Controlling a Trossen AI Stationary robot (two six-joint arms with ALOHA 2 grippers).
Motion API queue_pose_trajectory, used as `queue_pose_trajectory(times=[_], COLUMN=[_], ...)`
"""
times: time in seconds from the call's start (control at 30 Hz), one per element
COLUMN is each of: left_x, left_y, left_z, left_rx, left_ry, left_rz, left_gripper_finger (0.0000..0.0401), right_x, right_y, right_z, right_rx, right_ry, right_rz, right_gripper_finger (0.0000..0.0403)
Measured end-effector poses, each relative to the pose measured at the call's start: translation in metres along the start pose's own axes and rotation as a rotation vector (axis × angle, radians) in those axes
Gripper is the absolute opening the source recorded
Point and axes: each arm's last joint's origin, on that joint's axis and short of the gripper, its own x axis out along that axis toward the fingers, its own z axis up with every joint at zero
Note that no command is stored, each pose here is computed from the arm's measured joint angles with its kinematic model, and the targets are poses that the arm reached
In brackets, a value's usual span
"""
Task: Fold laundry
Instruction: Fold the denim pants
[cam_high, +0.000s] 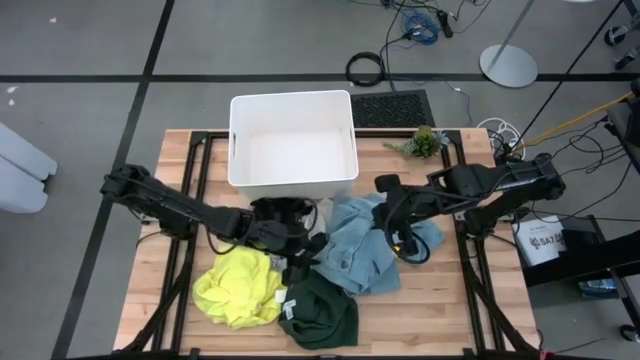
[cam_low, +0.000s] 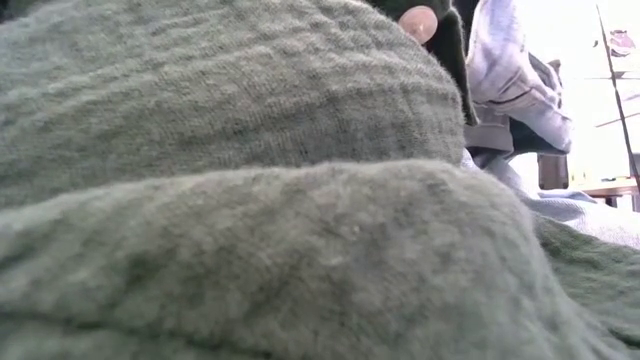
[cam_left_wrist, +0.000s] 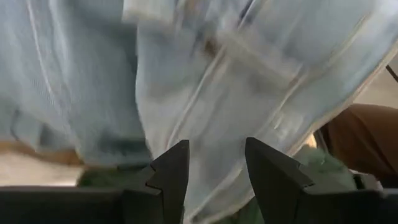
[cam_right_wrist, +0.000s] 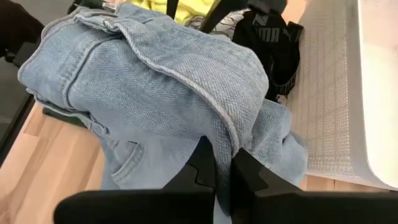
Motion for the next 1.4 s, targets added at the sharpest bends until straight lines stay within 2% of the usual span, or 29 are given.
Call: queue_pose_trajectory(times=[0.07, 0.27, 0.37, 0.47, 0.57, 0.67, 0.83, 0.9, 1.0, 1.4], left_x=[0.003, 0.005, 0.005, 0.004, 0.004, 0.011, 0.032, 0.041, 0.048, 0.043], left_y=[0.000, 0.000, -0.001, -0.005, -0.006, -0.003, -0.009, -0.007, -0.006, -0.010], left_z=[-0.009, -0.027, -0.033, -0.035, -0.036, -0.040, -0.054, -0.058, -0.060, -0.050], left_rx=[-0.006, 0.011, 0.025, 0.019, -0.010, -0.045, -0.042, -0.044, -0.049, -0.028], left_ry=[-0.028, 0.010, 0.060, 0.051, 0.027, 0.025, 0.037, 0.025, -0.023, -0.092], left_rz=[-0.017, -0.015, 0.004, 0.028, 0.101, 0.161, 0.126, 0.147, 0.188, 0.169], left_gripper_finger=[0.0167, 0.0167, 0.0167, 0.0167, 0.0167, 0.0167, 0.0167, 0.0167, 0.0167, 0.0167], right_x=[0.000, 0.000, 0.001, 0.001, 0.001, 0.001, 0.001, 0.001, 0.001, 0.001], right_y=[0.000, -0.004, -0.005, -0.005, -0.005, -0.005, -0.010, -0.011, -0.011, -0.011], right_z=[0.001, 0.001, 0.000, 0.000, 0.001, 0.001, 0.001, 0.001, 0.001, -0.003], right_rx=[-0.001, 0.012, 0.019, 0.027, 0.030, 0.031, 0.045, 0.052, 0.054, 0.081], right_ry=[-0.009, -0.006, -0.006, -0.006, -0.007, -0.011, -0.009, -0.010, -0.010, 0.031], right_rz=[-0.002, -0.009, -0.013, -0.013, -0.014, -0.016, -0.048, -0.050, -0.050, -0.041], right_gripper_finger=[0.0002, 0.0002, 0.0002, 0.0003, 0.0004, 0.0004, 0.0005, 0.0005, 0.0006, 0.0006])
